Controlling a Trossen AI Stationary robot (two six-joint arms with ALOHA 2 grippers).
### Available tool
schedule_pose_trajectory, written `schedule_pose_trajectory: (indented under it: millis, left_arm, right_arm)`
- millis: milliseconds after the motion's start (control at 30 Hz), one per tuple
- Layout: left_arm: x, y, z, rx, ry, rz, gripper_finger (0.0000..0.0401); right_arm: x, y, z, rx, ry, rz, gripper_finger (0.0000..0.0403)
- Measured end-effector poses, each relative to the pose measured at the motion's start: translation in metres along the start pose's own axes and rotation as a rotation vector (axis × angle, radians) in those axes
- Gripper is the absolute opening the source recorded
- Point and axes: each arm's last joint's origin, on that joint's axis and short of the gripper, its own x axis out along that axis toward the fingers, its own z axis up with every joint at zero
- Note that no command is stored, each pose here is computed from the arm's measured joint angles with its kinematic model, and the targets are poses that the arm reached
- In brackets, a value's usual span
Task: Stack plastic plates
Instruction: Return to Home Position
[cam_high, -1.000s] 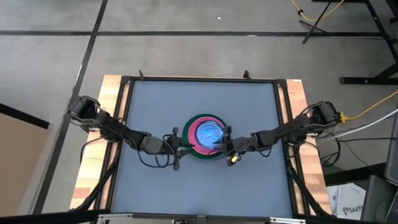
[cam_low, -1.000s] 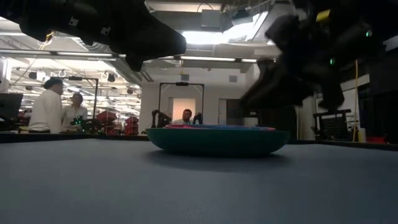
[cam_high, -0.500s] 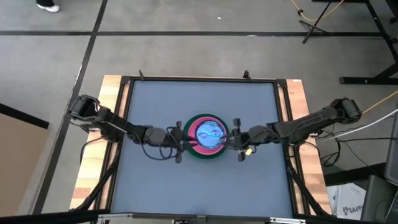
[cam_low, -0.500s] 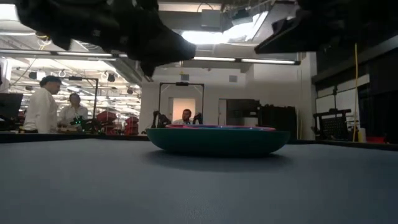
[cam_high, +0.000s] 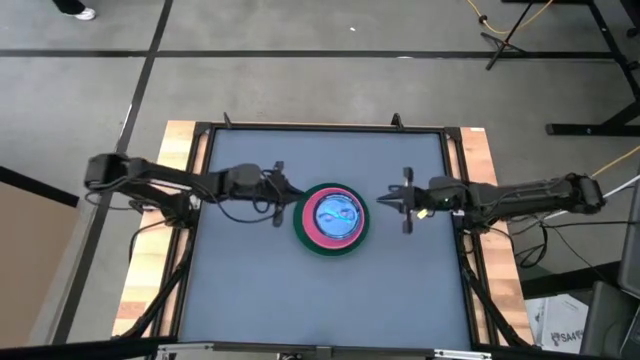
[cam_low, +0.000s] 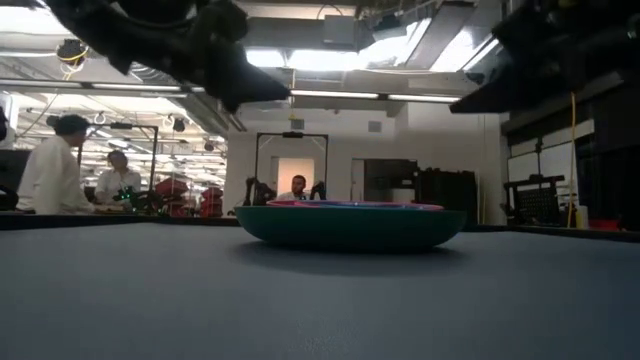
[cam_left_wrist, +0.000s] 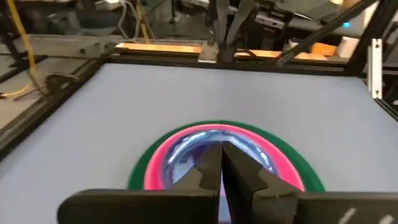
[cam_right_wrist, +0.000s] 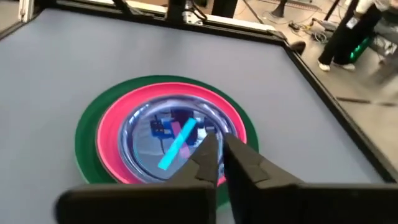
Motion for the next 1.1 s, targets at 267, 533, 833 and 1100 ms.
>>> schedule_pose_trajectory:
  millis: [267,533,833,1100]
  left_arm:
    - [-0.049,0.002,-0.024,-0.016,-0.042,0.039,0.0002]
    - [-0.089,0.003,-0.047,-0.071,-0.123,0.055,0.0001]
    - [-0.115,0.003,-0.061,-0.096,-0.143,0.059,0.0000]
    - [-0.129,0.002,-0.074,-0.098,-0.211,0.043,0.0000]
  right_arm:
    - [-0.017,-0.014,-0.029,0.120,-0.060,0.017,0.0007]
    - [-0.027,-0.021,-0.037,0.178,-0.106,-0.014,0.0003]
    - [-0.031,-0.021,-0.055,0.235,-0.117,-0.018,0.0002]
    - [-0.038,-0.017,-0.065,0.278,-0.177,-0.014,0.0002]
